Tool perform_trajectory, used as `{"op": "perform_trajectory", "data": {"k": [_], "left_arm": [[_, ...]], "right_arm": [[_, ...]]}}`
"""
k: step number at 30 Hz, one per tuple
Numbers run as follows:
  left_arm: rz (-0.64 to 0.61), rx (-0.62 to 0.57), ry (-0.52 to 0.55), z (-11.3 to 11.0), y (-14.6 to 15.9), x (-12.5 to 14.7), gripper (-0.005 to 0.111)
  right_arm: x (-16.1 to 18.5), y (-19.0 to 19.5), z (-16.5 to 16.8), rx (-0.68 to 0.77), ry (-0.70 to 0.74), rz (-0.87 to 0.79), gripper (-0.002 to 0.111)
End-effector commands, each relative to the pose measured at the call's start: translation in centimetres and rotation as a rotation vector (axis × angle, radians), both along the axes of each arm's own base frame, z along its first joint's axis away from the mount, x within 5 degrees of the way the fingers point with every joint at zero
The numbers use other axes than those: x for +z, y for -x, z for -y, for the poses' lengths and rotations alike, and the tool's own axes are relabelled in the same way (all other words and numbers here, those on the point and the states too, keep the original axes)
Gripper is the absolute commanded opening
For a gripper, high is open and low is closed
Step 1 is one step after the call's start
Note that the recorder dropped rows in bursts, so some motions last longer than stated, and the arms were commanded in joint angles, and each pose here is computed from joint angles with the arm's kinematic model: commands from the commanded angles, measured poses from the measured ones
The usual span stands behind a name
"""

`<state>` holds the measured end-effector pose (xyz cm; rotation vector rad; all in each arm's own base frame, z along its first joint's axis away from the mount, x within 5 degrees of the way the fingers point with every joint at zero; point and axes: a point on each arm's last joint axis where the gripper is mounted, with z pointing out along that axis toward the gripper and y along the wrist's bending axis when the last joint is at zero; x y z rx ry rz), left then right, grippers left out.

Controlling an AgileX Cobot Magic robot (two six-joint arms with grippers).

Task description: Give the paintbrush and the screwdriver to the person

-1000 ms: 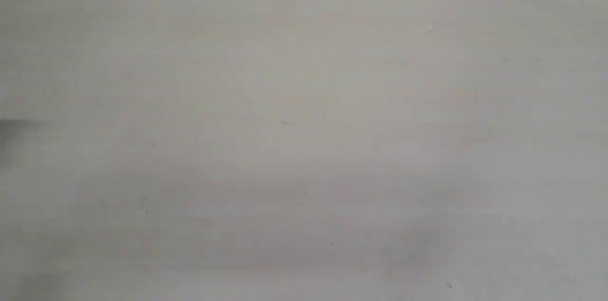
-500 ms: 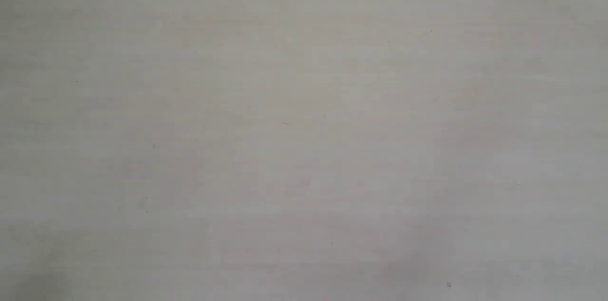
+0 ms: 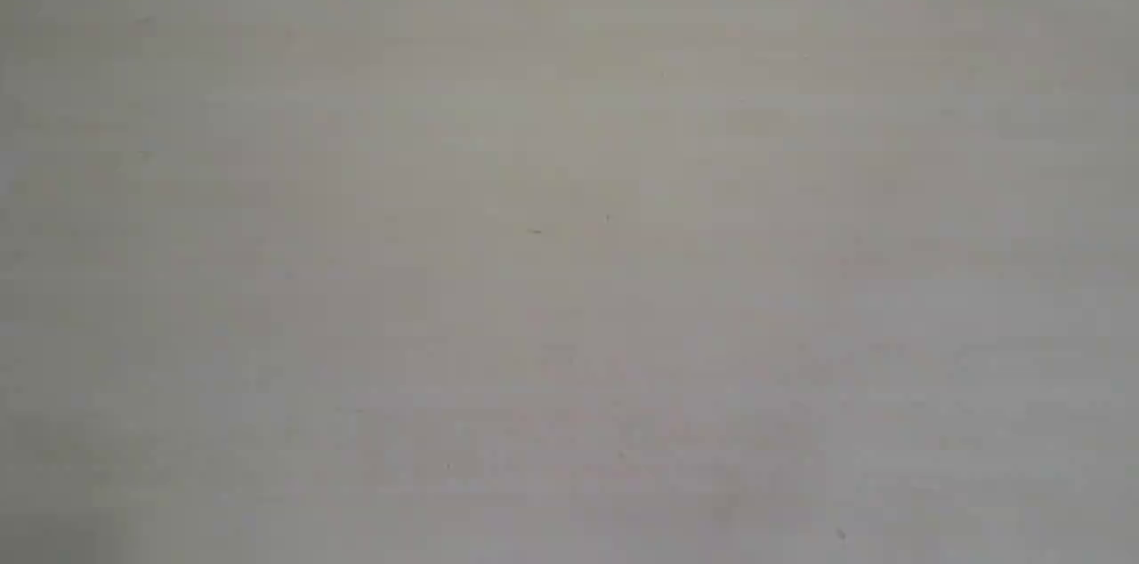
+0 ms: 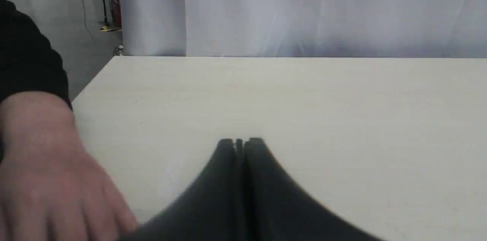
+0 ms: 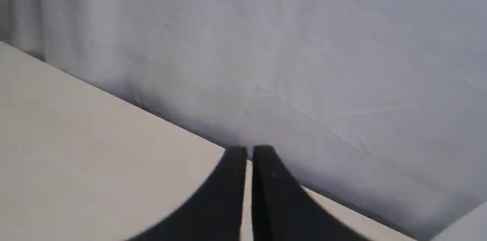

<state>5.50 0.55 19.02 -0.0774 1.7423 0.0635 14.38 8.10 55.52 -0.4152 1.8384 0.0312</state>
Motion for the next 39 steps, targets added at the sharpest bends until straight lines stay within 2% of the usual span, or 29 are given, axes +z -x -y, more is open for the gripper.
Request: {"op": "perform_trajectory", "data": {"k": [1, 3, 8, 12, 17, 22, 29, 39], "left_arm": [[0.011, -0.006, 0.006, 0.0, 0.0, 0.0, 0.000], [0.011, -0.006, 0.006, 0.0, 0.0, 0.0, 0.000], [0.011, -0.006, 0.006, 0.0, 0.0, 0.0, 0.000], [0.014, -0.006, 0.003, 0.0, 0.0, 0.1, 0.000], [0.011, -0.006, 0.003, 0.0, 0.0, 0.0, 0.000], [0.011, -0.006, 0.003, 0.0, 0.0, 0.0, 0.000], [0.011, -0.006, 0.003, 0.0, 0.0, 0.0, 0.000], [0.011, -0.006, 0.003, 0.0, 0.0, 0.0, 0.000]], "right_arm": [[-2.1, 0.5, 2.6, -0.049, -0.059, 0.068, 0.005], [-3.9, 0.8, 3.9, -0.085, -0.091, 0.115, 0.005], [-11.3, 0.0, 6.3, -0.207, -0.097, 0.148, 0.005], [-17.6, 0.0, 6.9, -0.205, -0.129, 0.210, 0.005], [-23.6, 2.4, 7.6, -0.196, -0.138, 0.372, 0.005], [-28.6, 4.3, 8.4, -0.272, -0.126, 0.367, 0.005], [-31.5, 6.4, 8.8, -0.347, -0.115, 0.395, 0.005], [-33.1, 8.6, 8.6, -0.354, -0.142, 0.504, 0.005]]}}
